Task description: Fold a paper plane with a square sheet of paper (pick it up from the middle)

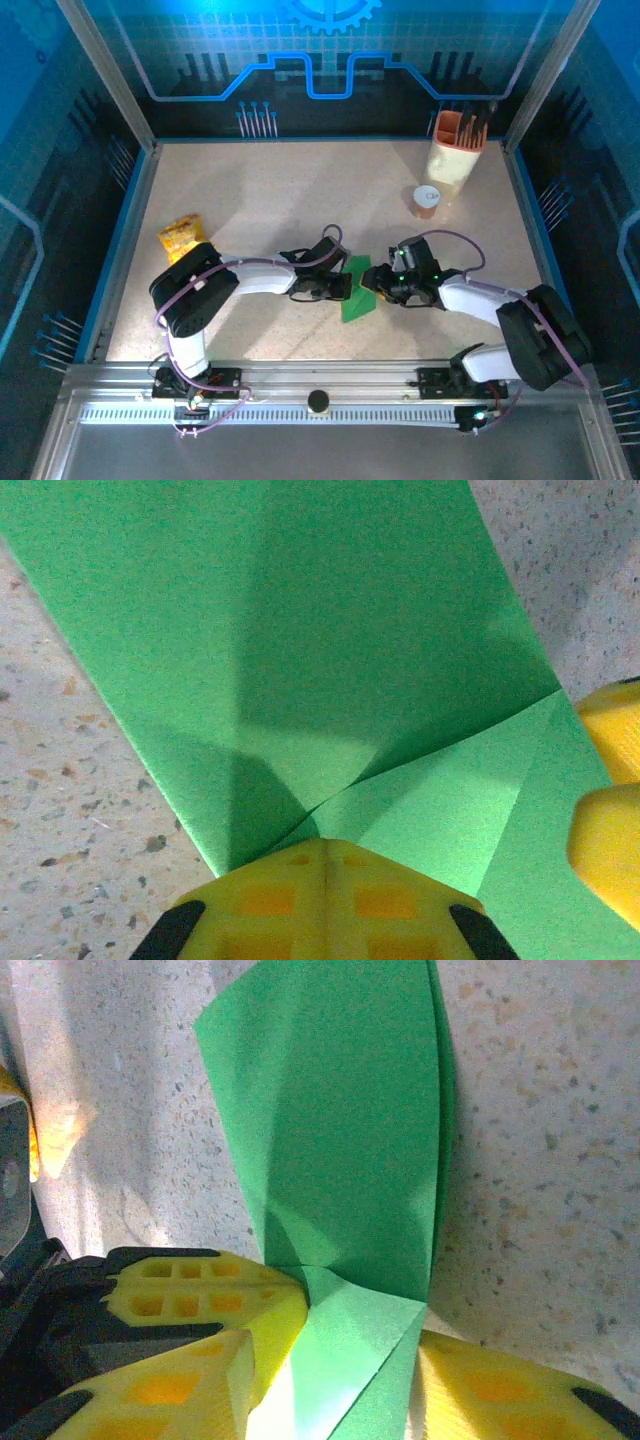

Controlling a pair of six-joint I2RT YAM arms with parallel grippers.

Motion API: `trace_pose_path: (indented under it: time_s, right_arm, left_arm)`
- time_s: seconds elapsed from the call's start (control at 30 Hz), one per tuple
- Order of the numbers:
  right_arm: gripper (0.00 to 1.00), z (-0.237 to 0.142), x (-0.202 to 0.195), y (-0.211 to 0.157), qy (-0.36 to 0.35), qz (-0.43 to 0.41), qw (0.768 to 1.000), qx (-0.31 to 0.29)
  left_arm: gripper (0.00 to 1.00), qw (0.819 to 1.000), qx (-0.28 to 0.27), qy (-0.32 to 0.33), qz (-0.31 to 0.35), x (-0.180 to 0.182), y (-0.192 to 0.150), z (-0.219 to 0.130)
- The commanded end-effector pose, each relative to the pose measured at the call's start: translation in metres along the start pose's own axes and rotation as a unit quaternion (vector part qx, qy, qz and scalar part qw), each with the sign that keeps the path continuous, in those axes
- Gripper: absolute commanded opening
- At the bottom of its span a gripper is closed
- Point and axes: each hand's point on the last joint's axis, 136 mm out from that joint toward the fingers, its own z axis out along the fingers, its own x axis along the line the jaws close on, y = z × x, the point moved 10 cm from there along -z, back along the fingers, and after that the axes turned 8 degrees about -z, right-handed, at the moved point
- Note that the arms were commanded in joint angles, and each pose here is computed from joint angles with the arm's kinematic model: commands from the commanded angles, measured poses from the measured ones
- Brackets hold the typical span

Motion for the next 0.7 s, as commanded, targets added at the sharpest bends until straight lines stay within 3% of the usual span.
trace_pose_path:
  time_s: [0.0,0.67]
  right_arm:
    - [0.42,0.003,0.001,0.007,0.02,-0.013,1.0,0.002]
    - [0.13,0.009,-0.017,0.017,0.054,-0.019,0.998,-0.001]
  left_arm:
    - [0.0,0.999,0.029,0.033,-0.006,0.017,-0.013,0.003]
    - [0.0,1.0,0.02,0.007,-0.011,0.003,-0.006,-0.004]
